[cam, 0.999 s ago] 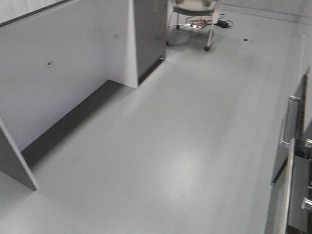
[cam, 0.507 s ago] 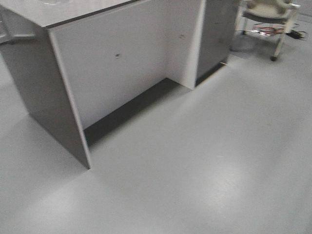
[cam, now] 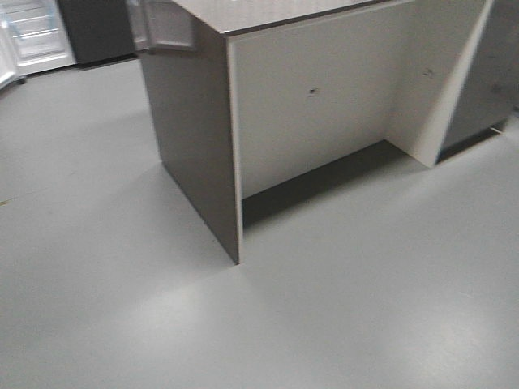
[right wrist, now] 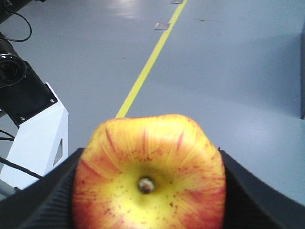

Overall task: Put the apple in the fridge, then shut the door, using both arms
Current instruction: 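Drive the base away from the counter holding the apple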

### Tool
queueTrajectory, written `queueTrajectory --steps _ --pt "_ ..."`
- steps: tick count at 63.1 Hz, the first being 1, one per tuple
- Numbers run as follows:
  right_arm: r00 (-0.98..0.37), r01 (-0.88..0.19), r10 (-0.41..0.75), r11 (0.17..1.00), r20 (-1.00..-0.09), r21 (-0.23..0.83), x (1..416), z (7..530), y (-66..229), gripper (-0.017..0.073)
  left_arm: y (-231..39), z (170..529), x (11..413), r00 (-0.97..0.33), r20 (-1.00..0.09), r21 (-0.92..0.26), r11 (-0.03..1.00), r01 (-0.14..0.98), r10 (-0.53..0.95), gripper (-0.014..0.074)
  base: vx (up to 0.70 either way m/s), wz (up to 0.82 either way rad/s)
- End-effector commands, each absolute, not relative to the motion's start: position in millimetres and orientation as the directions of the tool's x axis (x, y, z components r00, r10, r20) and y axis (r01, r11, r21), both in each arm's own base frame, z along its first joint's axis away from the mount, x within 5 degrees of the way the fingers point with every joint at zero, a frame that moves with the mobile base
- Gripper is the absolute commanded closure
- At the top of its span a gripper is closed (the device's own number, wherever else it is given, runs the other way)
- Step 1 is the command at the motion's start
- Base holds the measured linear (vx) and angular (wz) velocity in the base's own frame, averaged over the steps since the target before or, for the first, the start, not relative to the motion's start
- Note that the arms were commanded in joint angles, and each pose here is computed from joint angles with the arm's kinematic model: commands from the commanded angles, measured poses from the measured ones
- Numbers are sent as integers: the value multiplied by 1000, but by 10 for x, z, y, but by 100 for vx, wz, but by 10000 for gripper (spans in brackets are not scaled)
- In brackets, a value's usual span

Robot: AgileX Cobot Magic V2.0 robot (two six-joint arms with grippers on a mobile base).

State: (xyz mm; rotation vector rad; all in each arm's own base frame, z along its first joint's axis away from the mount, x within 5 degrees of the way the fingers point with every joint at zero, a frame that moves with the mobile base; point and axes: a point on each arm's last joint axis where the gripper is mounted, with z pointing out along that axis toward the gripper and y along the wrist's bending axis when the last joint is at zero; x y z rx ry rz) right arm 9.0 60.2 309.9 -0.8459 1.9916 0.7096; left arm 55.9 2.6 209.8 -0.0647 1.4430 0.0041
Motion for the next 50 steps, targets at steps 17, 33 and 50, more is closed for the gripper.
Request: queueTrajectory --steps 17,33,50 --pt "-395 -774 -236 606 -888 183 113 3218 628 193 25 2101 548 193 -980 -57 998 -36 -49 600 1 43" --pt "-395 -774 -236 606 -888 183 113 3218 628 193 25 2101 548 193 -980 -57 998 -36 -49 600 5 39" --pt "-395 -774 -236 606 -888 183 113 3218 628 193 25 2101 548 193 -980 -57 998 -36 -49 600 8 34"
